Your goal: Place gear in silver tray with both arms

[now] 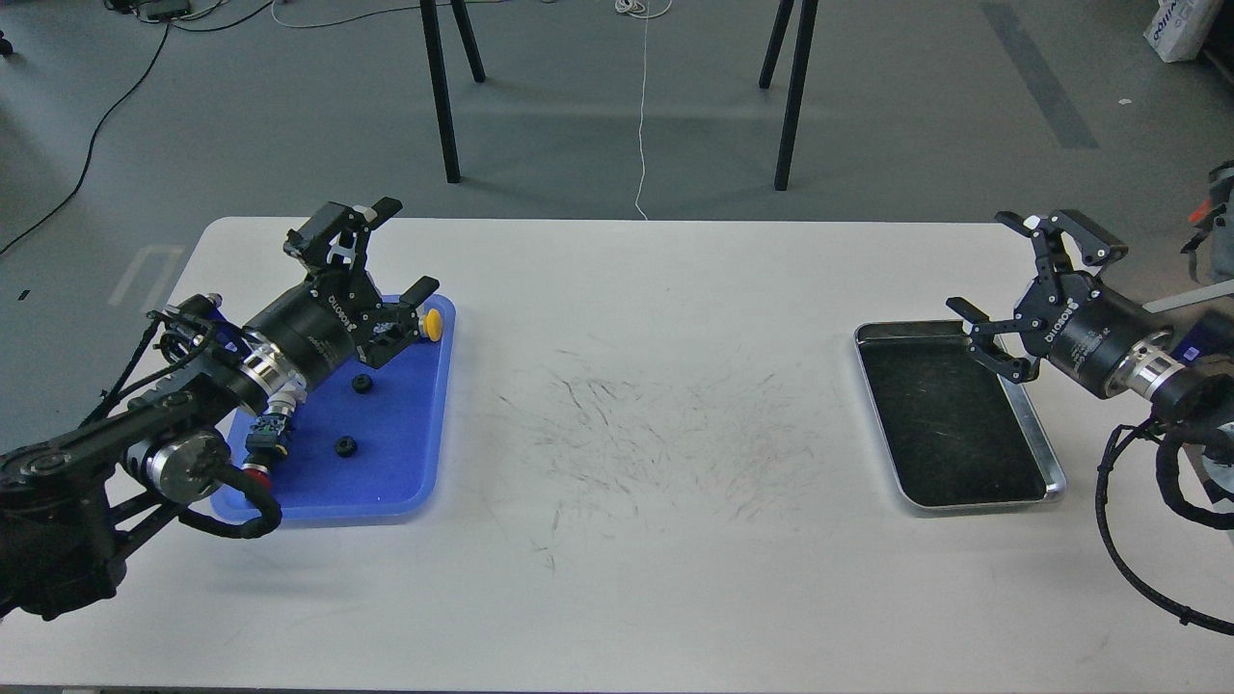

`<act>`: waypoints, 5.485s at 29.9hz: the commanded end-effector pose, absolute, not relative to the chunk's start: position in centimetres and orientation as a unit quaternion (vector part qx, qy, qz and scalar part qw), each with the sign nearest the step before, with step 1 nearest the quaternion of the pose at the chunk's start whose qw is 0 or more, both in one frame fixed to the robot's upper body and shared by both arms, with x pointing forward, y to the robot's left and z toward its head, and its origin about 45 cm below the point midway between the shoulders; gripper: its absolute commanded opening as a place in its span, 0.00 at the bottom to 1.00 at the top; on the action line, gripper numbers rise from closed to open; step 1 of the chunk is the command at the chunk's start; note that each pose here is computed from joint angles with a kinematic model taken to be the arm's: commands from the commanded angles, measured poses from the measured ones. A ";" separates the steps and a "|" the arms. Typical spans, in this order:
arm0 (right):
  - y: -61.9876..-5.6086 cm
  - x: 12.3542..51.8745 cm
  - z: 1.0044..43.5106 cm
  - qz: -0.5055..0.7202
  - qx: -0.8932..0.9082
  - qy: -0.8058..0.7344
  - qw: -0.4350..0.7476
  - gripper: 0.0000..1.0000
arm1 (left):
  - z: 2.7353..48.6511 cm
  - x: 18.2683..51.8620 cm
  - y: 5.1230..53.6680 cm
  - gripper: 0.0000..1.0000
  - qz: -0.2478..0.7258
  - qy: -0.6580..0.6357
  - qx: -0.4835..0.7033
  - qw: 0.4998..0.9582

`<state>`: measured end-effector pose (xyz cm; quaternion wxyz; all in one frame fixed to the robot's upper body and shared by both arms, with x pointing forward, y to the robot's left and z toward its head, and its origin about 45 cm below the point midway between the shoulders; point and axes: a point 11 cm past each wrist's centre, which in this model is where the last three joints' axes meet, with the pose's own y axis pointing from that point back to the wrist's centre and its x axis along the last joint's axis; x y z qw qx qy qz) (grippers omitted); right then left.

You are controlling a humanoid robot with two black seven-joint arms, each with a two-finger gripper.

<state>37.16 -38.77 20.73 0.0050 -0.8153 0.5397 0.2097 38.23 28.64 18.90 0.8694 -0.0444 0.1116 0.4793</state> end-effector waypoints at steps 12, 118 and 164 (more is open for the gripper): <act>-42.0 37.7 20.9 0.187 -0.792 0.582 0.013 0.99 | 18.4 37.9 28.4 1.00 0.473 0.114 -0.036 0.873; -39.3 38.9 26.2 0.161 -0.828 0.531 0.079 0.99 | 16.0 37.3 31.0 1.00 0.120 -0.446 0.433 0.774; -39.3 38.8 26.2 0.162 -0.828 0.531 0.080 0.99 | 11.2 38.0 35.7 0.92 0.050 -0.448 0.547 0.706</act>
